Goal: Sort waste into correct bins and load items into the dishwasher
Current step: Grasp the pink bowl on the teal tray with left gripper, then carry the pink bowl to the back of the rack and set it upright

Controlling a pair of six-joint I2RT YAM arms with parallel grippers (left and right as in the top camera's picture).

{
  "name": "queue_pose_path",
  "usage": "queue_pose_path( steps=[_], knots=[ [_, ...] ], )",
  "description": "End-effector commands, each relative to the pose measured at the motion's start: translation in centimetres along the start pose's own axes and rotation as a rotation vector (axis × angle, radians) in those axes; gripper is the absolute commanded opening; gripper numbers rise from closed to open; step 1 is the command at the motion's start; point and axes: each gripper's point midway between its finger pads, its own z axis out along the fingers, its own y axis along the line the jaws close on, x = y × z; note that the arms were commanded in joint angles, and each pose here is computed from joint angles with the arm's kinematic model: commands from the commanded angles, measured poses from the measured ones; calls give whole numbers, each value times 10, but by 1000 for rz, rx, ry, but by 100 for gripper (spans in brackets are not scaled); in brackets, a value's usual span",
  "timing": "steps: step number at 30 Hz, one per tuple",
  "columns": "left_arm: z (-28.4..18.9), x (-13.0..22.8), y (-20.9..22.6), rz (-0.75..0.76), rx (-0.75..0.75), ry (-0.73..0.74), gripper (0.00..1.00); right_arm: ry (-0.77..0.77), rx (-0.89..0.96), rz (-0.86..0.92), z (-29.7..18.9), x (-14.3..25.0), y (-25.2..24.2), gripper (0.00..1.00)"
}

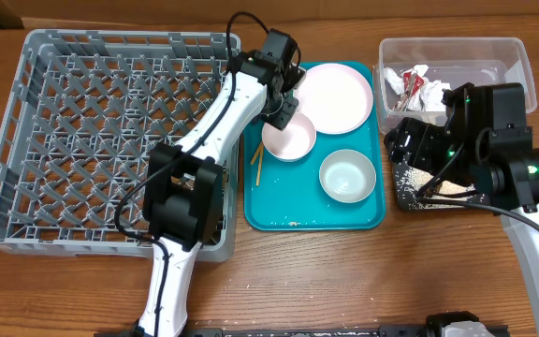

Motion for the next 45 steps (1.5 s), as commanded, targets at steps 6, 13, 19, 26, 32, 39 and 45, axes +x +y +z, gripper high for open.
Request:
queue_pose_path(
  steps=[6, 13, 19, 26, 32, 39, 45],
  knots=[
    [11, 10, -1, -8, 2, 35, 41, -27, 29, -6, -2, -6, -5, 97],
    [22, 23, -2, -23, 4, 69, 27, -34, 27, -8, -2, -8, -4, 97],
    [4, 15, 0, -37, -4, 67, 4, -35, 27, -8, -2, -8, -4, 97],
    [-68, -8, 15, -56, -77, 35, 4, -37, 26, -8, -2, -9, -4, 97],
    [-185, -24, 99, -380, -255, -172, 4, -62, 15, -14, -2, -15, -1, 100],
    [-243, 11, 213, -674, -966, -248, 4, -65, 14, -14, -2, -16, -1, 100],
    [-231, 12, 230, -670, -1170, -252, 4, -64, 14, -14, -2, -16, -1, 100]
  ],
)
